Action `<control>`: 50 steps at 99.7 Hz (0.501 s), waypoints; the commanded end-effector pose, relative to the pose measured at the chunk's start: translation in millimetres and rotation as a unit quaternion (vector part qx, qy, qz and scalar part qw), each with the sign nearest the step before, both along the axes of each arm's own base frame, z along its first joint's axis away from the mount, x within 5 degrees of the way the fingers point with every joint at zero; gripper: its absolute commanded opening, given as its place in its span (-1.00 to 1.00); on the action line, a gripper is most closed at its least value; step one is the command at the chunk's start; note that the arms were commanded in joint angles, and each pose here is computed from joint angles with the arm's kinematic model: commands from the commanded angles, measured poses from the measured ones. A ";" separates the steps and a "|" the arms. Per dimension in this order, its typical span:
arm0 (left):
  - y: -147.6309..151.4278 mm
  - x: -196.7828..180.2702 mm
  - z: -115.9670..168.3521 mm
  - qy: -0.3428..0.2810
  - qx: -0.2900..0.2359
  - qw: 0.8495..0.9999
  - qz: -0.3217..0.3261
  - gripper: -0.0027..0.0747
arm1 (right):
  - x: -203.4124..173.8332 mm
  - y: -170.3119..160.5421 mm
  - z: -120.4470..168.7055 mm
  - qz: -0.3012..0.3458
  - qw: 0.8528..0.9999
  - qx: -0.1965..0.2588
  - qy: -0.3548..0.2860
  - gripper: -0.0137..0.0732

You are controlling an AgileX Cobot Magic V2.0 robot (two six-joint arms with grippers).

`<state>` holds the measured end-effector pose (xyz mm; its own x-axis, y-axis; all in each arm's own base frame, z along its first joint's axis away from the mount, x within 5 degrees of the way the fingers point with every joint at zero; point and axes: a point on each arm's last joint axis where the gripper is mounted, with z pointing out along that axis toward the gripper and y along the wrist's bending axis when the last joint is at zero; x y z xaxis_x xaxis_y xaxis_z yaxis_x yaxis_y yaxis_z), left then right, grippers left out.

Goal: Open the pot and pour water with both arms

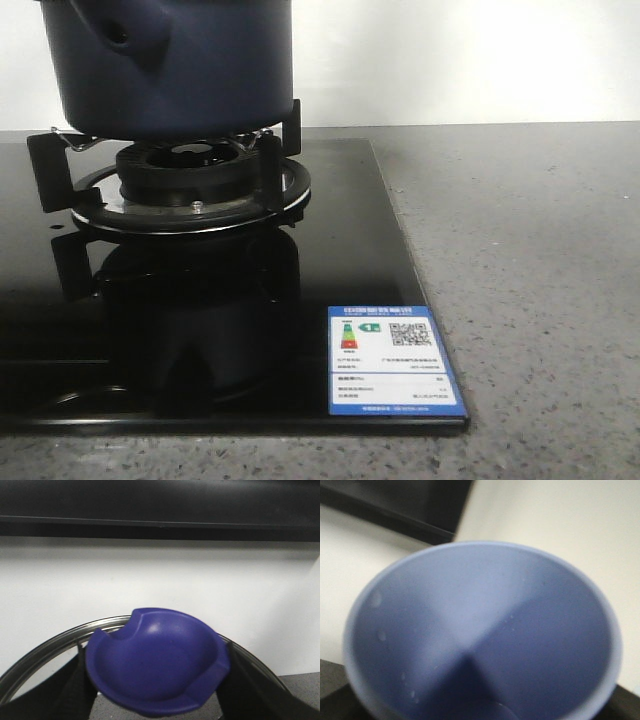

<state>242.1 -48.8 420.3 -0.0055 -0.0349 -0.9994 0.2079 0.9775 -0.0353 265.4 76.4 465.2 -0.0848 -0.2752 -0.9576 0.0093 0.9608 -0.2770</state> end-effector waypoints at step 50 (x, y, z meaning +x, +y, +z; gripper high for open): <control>7.3 -10.4 26.6 -0.066 -0.029 0.997 0.027 0.00 | -63.9 -77.6 -122.7 0.061 0.993 0.106 -0.001 -0.05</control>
